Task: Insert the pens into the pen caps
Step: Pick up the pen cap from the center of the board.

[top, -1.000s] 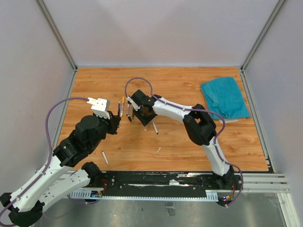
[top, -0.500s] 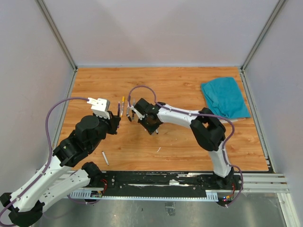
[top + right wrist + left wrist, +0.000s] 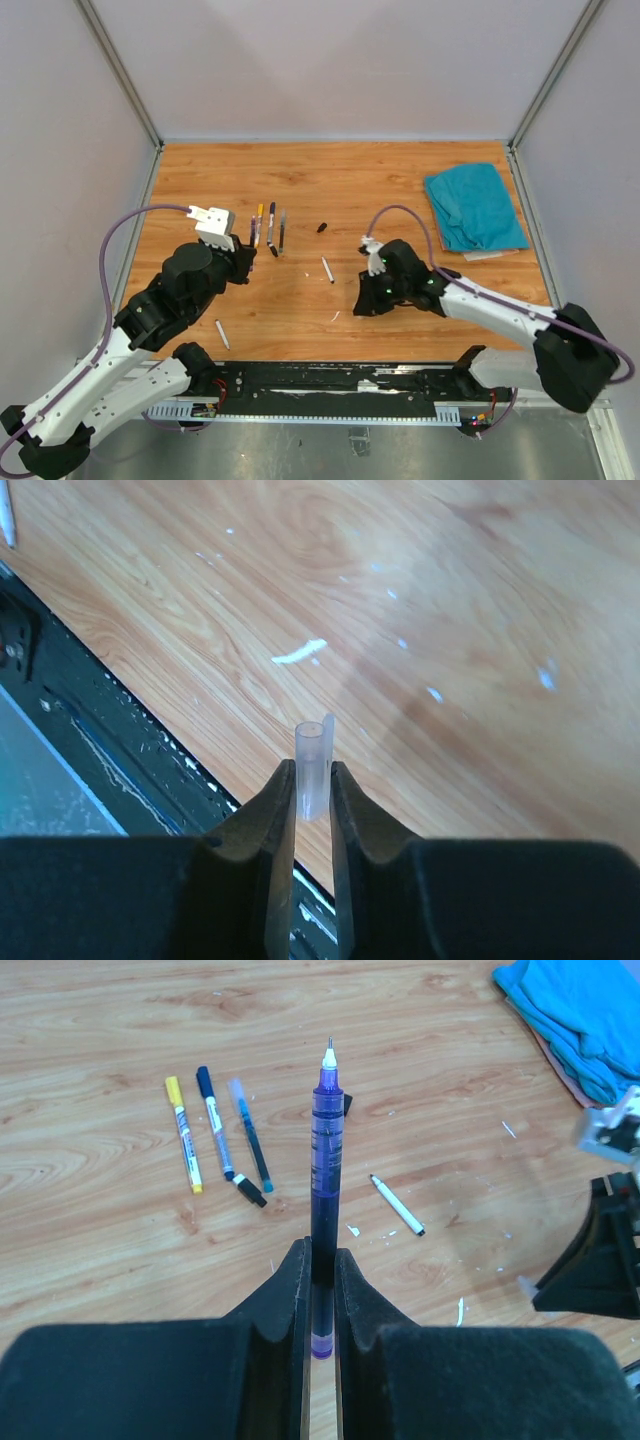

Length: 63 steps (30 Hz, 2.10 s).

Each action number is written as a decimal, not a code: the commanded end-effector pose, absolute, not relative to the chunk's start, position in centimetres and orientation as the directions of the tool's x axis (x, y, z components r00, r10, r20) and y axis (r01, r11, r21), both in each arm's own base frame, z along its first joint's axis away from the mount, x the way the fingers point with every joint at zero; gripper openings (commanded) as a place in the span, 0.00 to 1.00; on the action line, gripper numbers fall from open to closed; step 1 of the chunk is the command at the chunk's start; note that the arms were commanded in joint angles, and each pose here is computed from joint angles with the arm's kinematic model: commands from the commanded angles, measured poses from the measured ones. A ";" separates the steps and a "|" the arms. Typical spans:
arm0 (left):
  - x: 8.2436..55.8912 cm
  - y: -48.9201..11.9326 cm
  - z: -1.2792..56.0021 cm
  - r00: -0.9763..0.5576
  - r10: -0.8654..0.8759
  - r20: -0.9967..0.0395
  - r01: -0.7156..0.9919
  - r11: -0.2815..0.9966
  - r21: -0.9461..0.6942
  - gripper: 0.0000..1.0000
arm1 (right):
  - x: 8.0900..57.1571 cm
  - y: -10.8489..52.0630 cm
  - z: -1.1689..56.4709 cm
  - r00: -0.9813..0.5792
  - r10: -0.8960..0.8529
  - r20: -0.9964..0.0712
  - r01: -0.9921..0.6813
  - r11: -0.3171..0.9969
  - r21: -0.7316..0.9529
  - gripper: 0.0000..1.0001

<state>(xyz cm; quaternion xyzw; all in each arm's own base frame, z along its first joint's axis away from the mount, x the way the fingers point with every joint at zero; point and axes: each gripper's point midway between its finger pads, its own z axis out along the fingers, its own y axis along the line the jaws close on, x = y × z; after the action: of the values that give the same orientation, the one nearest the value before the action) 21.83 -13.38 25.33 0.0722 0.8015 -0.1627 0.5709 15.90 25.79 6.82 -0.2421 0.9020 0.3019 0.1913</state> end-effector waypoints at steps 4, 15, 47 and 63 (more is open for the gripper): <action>21.8 -14.0 25.7 -0.326 -0.077 -0.942 0.329 0.925 -0.189 0.00 | 17.5 23.5 10.8 -0.853 0.098 -0.513 -0.355 0.612 0.707 0.15; 21.7 -14.1 25.7 -0.327 -0.078 -0.942 0.335 0.922 -0.193 0.00 | 17.6 20.8 9.9 -0.818 0.067 -0.572 -0.375 0.693 0.616 0.15; 20.0 -20.4 25.7 -0.360 -0.122 -0.925 0.589 0.739 -0.327 0.00 | 13.0 23.3 23.2 -0.209 -0.039 -0.977 -0.959 0.206 0.197 0.17; 21.5 -14.8 28.9 -0.265 -0.166 -0.950 0.380 0.887 -0.261 0.00 | 14.1 25.8 19.5 -0.264 -0.315 -0.911 -0.933 0.321 0.160 0.15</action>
<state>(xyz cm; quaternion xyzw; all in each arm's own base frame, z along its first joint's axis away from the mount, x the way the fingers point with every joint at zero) 20.86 -18.59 24.72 0.1273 0.7869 -0.2739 0.5382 13.57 25.15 21.14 -0.4097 0.6668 0.4581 0.4215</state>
